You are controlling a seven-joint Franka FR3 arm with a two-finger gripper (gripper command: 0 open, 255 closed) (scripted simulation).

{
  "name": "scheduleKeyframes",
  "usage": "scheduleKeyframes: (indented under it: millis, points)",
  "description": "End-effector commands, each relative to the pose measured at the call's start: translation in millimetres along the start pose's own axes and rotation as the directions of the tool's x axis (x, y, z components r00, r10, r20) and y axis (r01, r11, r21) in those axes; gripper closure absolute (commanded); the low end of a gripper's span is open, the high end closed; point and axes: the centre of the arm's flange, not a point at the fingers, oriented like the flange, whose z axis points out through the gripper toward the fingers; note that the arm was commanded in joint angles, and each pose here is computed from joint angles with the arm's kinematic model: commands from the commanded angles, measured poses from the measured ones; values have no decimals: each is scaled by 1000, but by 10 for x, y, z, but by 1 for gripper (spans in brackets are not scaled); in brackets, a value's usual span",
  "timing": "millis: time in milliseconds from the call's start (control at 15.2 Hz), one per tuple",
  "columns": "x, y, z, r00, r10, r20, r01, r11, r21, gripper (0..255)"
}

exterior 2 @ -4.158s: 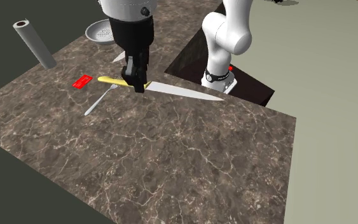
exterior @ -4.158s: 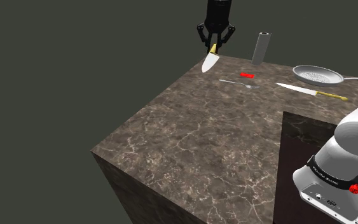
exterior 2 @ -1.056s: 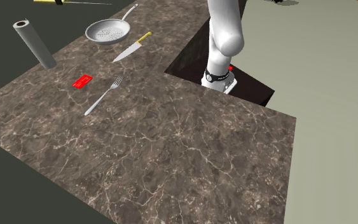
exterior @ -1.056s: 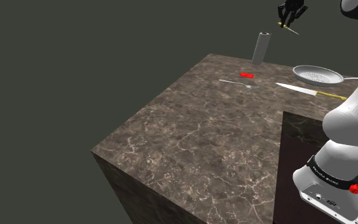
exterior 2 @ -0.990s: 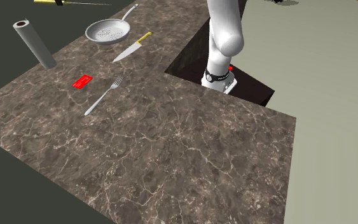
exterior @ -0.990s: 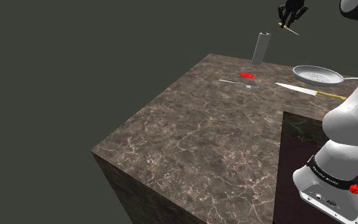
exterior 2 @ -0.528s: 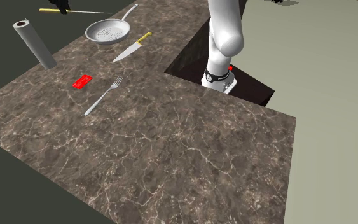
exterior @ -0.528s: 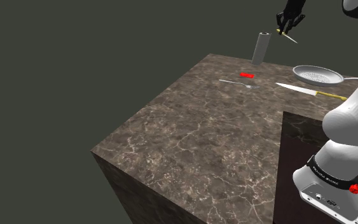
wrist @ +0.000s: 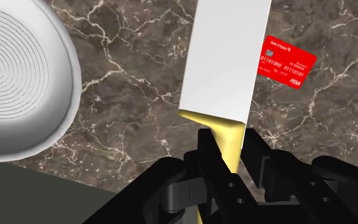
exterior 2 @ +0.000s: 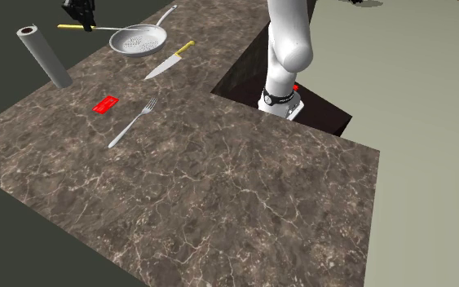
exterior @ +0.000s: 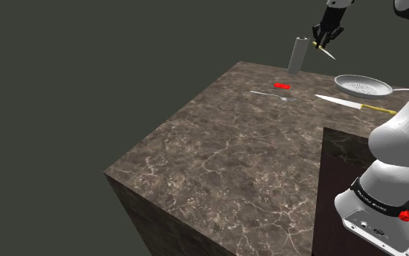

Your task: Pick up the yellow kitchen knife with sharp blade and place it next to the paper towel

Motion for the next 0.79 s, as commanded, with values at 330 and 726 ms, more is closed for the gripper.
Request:
scheduleKeyframes:
  millis: [330,726]
  points:
    - [-35,3,370,1000,0,-1,0,1000,0,255]
    - [-55,10,686,1000,0,-1,0,1000,0,255]
